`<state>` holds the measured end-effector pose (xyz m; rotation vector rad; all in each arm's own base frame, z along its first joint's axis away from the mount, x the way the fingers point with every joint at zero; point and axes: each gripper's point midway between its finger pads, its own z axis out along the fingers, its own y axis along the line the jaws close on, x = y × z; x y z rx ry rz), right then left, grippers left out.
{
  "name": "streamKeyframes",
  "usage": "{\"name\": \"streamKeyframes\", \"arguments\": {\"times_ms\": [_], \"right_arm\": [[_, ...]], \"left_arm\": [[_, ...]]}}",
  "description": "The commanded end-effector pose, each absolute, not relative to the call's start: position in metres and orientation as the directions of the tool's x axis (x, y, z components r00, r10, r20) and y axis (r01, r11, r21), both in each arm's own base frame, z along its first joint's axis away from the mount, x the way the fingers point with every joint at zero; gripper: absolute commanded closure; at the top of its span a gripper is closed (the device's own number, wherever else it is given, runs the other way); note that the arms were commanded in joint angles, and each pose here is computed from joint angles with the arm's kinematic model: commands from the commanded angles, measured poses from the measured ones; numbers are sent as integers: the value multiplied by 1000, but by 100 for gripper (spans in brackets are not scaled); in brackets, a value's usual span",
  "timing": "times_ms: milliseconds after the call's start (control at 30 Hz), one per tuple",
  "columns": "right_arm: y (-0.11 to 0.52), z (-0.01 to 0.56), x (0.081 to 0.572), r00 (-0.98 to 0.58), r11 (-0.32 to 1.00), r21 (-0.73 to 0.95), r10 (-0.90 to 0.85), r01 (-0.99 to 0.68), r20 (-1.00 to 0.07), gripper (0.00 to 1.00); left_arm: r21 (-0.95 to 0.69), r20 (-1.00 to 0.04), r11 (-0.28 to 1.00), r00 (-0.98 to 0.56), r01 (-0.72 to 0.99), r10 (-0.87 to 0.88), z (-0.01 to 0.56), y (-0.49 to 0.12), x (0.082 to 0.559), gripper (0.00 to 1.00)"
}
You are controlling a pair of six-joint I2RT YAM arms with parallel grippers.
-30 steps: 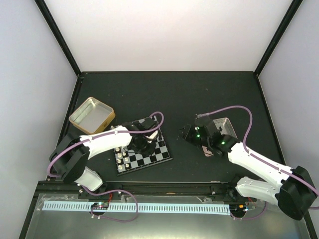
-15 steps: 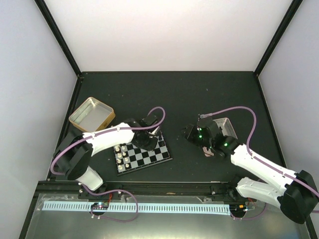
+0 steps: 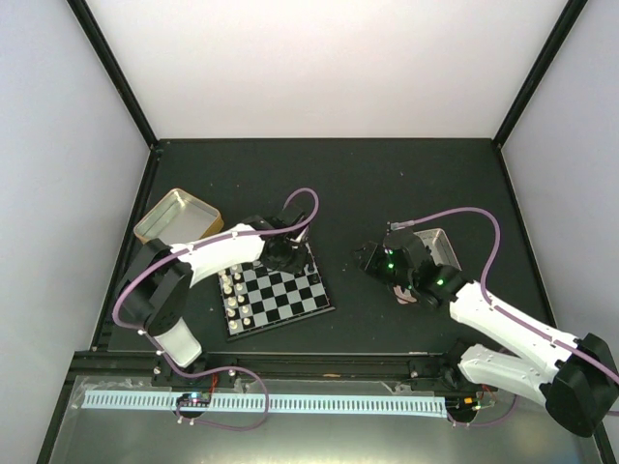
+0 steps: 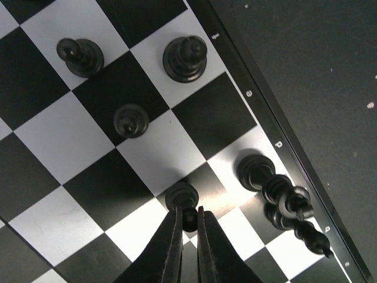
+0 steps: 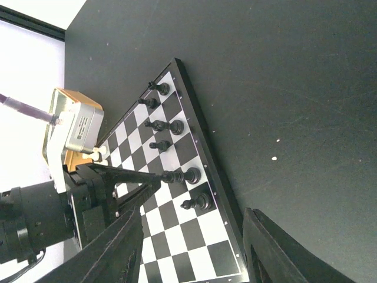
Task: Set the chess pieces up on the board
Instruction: Move the chess piece to the chessboard.
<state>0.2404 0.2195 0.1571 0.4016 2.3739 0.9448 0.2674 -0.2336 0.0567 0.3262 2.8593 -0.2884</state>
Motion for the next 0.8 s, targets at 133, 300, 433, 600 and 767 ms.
{"name": "streamKeyframes", "arguments": {"times_ms": [133, 300, 433, 600, 767], "right_arm": [[210, 159, 243, -781, 722, 687, 472, 76, -410, 52], [211, 159, 243, -782, 722, 688, 469, 73, -411, 52], [212, 158, 243, -786, 723, 687, 466, 74, -407, 52], [211, 156, 242, -787, 724, 686, 465, 75, -405, 52], [210, 157, 241, -786, 722, 688, 467, 74, -406, 52]], "left_arm": [[-163, -300, 960, -938, 229, 173, 59, -239, 291, 98], [-153, -297, 964, -941, 217, 164, 55, -235, 293, 98], [-144, -301, 968, -941, 207, 157, 55, -232, 296, 98], [-133, -301, 971, -942, 196, 149, 53, -229, 298, 98], [-154, -296, 966, -942, 207, 155, 54, -232, 297, 91]]}}
